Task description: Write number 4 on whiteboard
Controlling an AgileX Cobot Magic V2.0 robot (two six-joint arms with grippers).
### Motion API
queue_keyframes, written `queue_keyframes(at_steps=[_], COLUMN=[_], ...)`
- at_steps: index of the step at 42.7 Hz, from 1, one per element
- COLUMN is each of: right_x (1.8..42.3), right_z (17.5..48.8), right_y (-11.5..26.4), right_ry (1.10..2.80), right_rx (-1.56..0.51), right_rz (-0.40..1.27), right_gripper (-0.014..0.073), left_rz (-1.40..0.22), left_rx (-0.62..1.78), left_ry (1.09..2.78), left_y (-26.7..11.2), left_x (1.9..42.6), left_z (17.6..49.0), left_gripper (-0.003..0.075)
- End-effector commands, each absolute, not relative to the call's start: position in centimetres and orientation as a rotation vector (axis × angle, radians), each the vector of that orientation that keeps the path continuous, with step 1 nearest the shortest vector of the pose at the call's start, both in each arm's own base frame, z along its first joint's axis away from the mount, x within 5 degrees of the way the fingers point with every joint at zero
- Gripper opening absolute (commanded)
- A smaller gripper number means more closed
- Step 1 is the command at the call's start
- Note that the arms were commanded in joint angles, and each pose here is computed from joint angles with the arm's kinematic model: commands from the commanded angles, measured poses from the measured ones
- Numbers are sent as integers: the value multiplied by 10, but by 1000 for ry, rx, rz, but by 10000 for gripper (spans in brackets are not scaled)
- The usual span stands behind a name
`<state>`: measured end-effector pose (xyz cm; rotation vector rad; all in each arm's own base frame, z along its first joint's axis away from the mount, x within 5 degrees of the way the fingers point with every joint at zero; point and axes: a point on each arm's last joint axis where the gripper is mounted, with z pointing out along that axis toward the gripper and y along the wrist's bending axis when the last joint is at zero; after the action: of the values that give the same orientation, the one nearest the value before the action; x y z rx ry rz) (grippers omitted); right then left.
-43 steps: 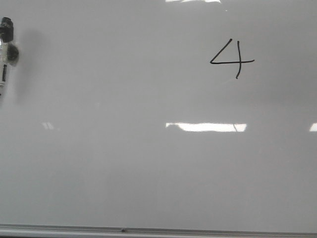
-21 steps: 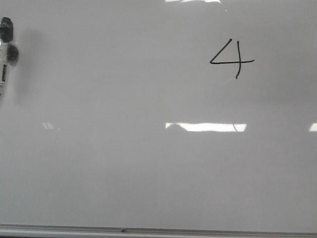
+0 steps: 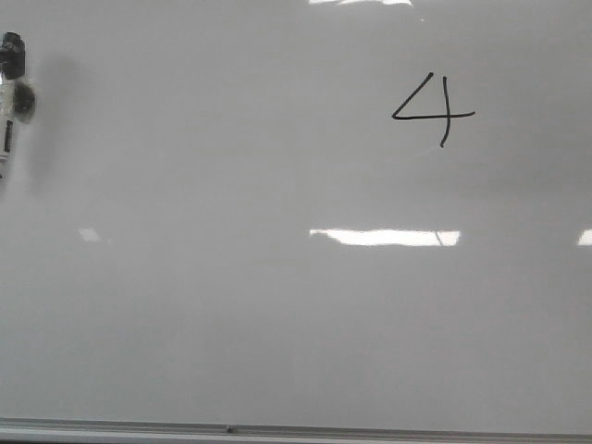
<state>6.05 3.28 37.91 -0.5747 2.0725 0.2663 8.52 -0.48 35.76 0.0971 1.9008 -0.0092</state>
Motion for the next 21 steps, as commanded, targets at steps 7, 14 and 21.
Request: queue_keyframes(at_steps=[7, 14, 21], right_x=[62, 62, 62], right_z=[393, 393, 393], right_y=[33, 33, 33], right_ry=[1987, 1987, 1987], right_rx=[-547, -547, -547], right_rz=[278, 278, 278], right_gripper=[-69, -69, -69], left_rz=[-43, -66, -88], left_rx=[113, 124, 129], left_ry=[1623, 1489, 1437], left_y=[-4, -4, -5], left_x=[60, 47, 46], left_z=[332, 305, 282], left_gripper=[-20, -20, -20])
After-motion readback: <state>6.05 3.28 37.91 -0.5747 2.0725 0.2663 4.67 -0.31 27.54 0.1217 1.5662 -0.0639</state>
